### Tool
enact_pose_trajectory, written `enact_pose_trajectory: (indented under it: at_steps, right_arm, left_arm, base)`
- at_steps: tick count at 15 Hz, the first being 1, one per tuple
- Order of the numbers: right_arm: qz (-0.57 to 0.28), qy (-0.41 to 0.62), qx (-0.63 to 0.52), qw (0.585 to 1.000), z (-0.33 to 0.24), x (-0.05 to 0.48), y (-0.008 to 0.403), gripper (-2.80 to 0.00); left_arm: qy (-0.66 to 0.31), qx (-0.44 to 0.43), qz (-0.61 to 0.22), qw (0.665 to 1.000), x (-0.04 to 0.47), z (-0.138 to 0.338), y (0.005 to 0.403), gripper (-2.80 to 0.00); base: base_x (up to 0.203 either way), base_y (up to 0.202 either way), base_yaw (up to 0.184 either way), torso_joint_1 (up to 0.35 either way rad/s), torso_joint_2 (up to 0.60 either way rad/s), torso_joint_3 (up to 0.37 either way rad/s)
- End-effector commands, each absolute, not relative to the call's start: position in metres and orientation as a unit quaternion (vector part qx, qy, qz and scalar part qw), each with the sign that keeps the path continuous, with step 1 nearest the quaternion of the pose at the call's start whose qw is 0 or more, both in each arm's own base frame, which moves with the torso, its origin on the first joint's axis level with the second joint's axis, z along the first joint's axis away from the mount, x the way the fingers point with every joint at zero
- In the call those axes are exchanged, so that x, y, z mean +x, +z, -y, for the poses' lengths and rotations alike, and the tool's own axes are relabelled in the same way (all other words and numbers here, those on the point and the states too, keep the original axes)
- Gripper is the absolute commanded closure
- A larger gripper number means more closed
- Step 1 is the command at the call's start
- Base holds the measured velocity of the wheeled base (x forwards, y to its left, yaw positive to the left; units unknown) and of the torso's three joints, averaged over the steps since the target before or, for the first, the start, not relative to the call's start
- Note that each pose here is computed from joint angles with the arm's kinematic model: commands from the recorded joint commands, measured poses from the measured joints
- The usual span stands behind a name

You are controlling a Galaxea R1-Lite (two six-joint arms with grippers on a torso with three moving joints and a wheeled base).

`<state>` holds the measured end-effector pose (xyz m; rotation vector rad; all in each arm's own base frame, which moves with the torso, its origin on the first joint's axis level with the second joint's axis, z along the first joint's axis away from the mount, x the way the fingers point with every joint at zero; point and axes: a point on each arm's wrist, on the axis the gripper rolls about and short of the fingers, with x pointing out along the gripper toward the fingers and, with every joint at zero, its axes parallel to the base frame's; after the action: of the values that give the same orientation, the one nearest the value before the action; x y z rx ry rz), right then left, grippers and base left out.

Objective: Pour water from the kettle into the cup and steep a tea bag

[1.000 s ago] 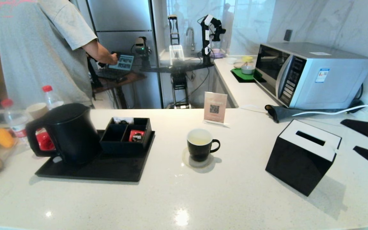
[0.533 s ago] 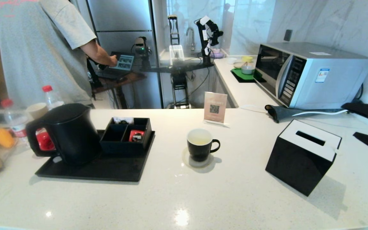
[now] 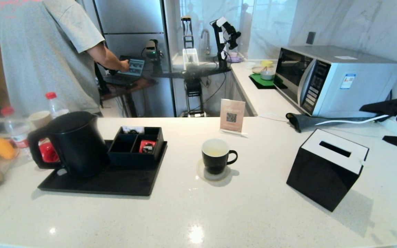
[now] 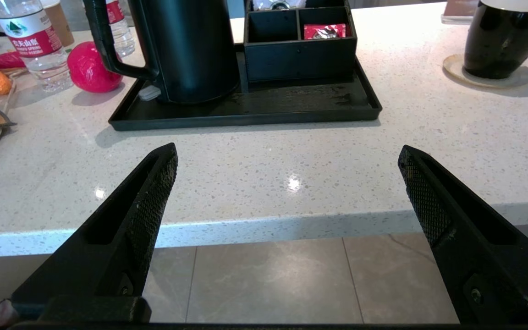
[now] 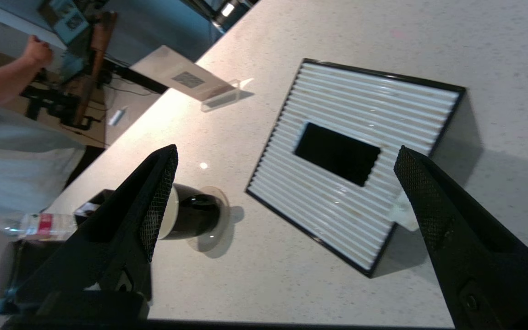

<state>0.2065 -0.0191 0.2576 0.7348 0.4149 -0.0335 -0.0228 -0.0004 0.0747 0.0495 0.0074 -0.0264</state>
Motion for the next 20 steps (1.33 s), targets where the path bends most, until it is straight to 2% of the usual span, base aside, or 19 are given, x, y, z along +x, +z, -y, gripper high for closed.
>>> enact_pose_trajectory:
  at_steps: [1,4,9,10,13,20]
  right_arm:
    - [-0.226,-0.03,0.347,0.91,0.024,0.21,0.255,-2.8]
    - [-0.279,-0.043,0.301,0.911,0.027,0.199,0.248,-2.8]
    - [-0.272,-0.057,0.297,0.914,0.033,0.19,0.25,-2.8]
    - [-0.279,-0.059,0.296,0.912,0.032,0.184,0.249,0.0]
    - [-0.335,-0.072,0.278,0.898,0.031,0.162,0.242,0.0]
    - [-0.392,-0.1,0.29,0.867,0.032,0.138,0.2,0.0]
  left_arm:
    - [-0.013,0.025,-0.004,1.0,-0.023,0.0,0.075,-2.8]
    - [-0.013,0.025,-0.004,1.0,-0.023,0.0,0.075,-2.8]
    - [-0.013,0.025,-0.004,1.0,-0.023,0.0,0.075,-2.8]
    - [-0.013,0.025,-0.004,1.0,-0.023,0.0,0.075,-2.8]
    - [-0.013,0.025,-0.004,1.0,-0.023,0.0,0.075,-2.8]
    - [-0.012,0.025,-0.004,1.0,-0.023,0.0,0.075,-2.8]
  base:
    - [0.0,0.0,0.0,0.0,0.0,0.0]
    - [0.0,0.0,0.0,0.0,0.0,0.0]
    - [0.0,0.0,0.0,0.0,0.0,0.0]
    - [0.0,0.0,0.0,0.0,0.0,0.0]
    - [0.0,0.0,0.0,0.0,0.0,0.0]
    - [0.0,0.0,0.0,0.0,0.0,0.0]
